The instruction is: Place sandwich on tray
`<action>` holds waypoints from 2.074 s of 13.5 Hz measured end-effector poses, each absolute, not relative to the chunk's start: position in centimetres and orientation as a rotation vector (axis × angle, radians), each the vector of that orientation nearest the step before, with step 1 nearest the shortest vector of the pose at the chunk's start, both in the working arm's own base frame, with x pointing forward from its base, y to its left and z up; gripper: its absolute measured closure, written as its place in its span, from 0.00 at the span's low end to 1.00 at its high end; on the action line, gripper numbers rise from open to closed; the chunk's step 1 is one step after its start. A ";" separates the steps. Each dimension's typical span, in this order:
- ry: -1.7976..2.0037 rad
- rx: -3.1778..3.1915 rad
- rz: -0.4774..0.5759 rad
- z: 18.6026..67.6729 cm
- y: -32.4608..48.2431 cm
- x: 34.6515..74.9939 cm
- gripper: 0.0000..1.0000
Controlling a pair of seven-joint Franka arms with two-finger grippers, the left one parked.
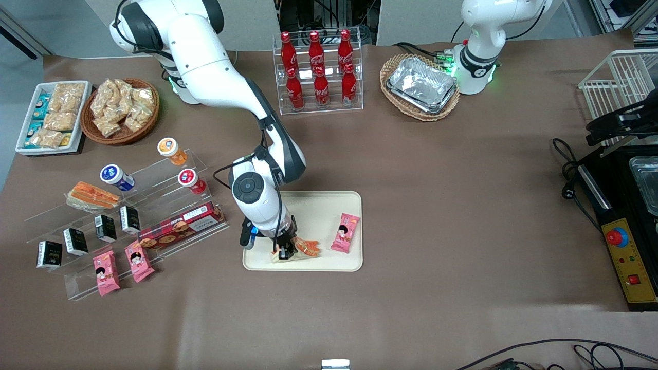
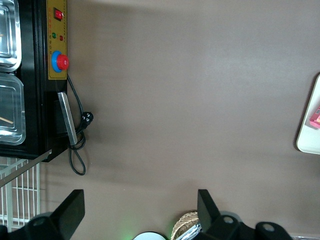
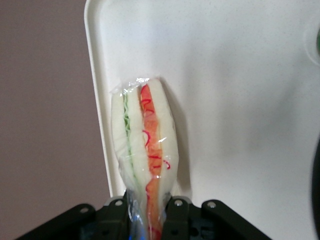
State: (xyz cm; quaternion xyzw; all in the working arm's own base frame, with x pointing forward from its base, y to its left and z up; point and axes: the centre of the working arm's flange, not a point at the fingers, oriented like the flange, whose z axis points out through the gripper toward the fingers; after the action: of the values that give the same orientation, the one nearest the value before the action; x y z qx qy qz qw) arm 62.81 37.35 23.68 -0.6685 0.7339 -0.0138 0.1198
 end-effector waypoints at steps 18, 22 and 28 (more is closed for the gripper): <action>2.193 -1.862 0.021 31.3 36.3 64.3 0.00; 2.023 -2.098 0.111 39.8 29.9 65.1 0.00; 1.755 -2.379 0.189 45.9 18.6 65.6 0.00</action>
State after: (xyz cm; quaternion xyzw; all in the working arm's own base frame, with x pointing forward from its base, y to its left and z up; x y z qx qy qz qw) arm 65.64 18.56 45.92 -0.7998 0.5901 0.0635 0.0896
